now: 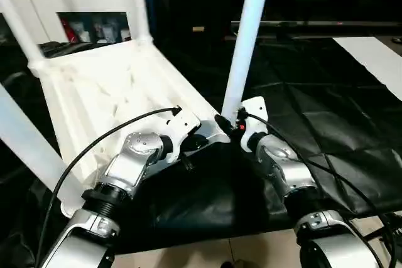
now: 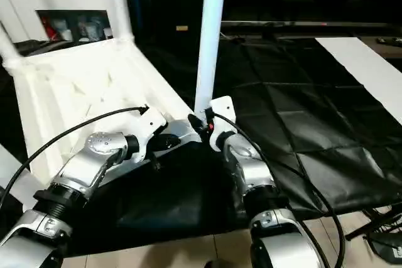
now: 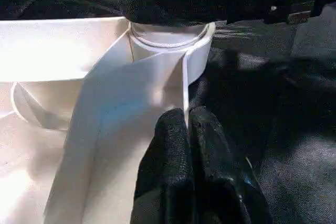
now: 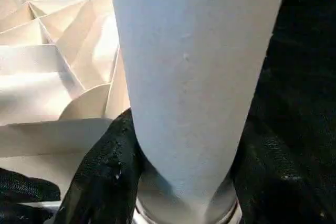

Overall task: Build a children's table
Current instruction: Rotate leg to tighten

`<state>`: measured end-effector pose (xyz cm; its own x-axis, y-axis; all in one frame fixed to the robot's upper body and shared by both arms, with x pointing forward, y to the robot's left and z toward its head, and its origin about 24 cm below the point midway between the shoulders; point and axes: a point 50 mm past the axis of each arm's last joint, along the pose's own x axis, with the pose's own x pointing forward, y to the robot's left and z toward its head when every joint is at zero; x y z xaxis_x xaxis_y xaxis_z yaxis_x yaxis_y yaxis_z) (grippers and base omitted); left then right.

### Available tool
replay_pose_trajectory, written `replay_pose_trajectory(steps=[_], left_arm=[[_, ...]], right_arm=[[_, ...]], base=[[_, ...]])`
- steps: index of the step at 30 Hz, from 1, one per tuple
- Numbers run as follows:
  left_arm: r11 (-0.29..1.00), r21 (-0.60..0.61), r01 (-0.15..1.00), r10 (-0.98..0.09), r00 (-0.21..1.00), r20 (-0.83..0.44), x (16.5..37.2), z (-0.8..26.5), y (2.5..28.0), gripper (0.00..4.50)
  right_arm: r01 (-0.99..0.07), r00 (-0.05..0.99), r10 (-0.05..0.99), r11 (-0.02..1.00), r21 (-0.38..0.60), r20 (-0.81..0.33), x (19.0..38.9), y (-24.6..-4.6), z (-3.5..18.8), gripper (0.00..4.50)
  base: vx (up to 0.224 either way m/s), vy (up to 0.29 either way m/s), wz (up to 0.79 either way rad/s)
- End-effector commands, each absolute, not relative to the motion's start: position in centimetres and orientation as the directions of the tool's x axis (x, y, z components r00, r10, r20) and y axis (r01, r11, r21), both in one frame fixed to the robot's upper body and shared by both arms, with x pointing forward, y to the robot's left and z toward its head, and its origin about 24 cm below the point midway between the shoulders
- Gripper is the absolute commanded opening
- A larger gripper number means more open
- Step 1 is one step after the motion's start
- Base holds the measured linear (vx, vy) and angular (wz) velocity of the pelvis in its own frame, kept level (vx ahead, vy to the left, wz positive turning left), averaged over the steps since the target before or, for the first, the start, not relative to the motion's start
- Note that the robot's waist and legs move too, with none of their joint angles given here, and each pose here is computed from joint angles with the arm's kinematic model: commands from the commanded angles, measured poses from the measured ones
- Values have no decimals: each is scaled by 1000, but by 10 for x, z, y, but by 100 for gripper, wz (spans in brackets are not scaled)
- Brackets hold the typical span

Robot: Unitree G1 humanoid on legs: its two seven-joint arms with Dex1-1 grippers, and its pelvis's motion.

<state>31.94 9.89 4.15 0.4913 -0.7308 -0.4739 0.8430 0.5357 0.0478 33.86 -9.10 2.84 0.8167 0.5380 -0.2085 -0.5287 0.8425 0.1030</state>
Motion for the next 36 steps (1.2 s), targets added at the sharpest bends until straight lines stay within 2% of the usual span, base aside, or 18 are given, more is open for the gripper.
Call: replay_pose_trajectory(steps=[1, 4, 6, 8, 10, 16, 18, 22, 26, 29, 30, 33, 36], left_arm=[[414, 9, 910, -807, 372, -459, 311, 41, 74, 0], [405, 4, 914, -798, 356, -486, 311, 39, 87, 0], [391, -3, 921, -793, 334, -510, 308, 37, 96, 0], [376, -16, 926, -792, 312, -524, 307, 37, 101, 0], [342, -35, 939, -795, 269, -543, 304, 35, 108, 0], [279, -88, 956, -816, 187, -547, 298, 36, 115, 0], [213, -125, 969, -838, 116, -534, 293, 39, 116, 0], [152, -154, 976, -855, 52, -517, 289, 42, 118, 0], [52, -225, 973, -843, -78, -531, 280, 49, 130, 0], [56, -221, 974, -839, -74, -539, 280, 49, 135, 0], [60, -223, 973, -839, -72, -539, 280, 50, 137, 0], [70, -223, 972, -841, -63, -538, 280, 50, 140, 0], [81, -220, 972, -843, -51, -535, 280, 50, 140, 0]], right_arm=[[-660, 700, 669, 740, 131, -248, 327, -65, 18, 270], [-693, 675, 697, 712, 115, -242, 329, -76, 21, 302], [-756, 615, 750, 648, 86, -245, 328, -87, 24, 316], [-804, 555, 790, 590, 75, -261, 326, -95, 26, 316], [-871, 451, 841, 488, 61, -297, 320, -108, 28, 316], [-930, 329, 892, 364, 59, -310, 315, -128, 38, 316], [-949, 272, 904, 308, 63, -329, 313, -139, 43, 316], [-961, 227, 914, 266, 76, -337, 310, -146, 46, 316], [-981, 121, 930, 165, 102, -348, 301, -155, 49, 316], [-980, 110, 931, 160, 116, -347, 300, -155, 47, 316], [-980, 103, 933, 154, 124, -343, 300, -154, 47, 289], [-980, 88, 940, 142, 142, -330, 300, -153, 48, 277], [-978, 84, 942, 140, 152, -326, 299, -152, 47, 243]], base=[[0, 0, 0], [0, 0, 0], [0, 0, 0], [35, -16, 5], [0, 0, 0], [0, 0, 0], [0, 0, 0], [0, 0, 0], [0, 0, 0], [0, 0, 0], [0, 0, 0], [0, 0, 0], [0, 0, 0]])
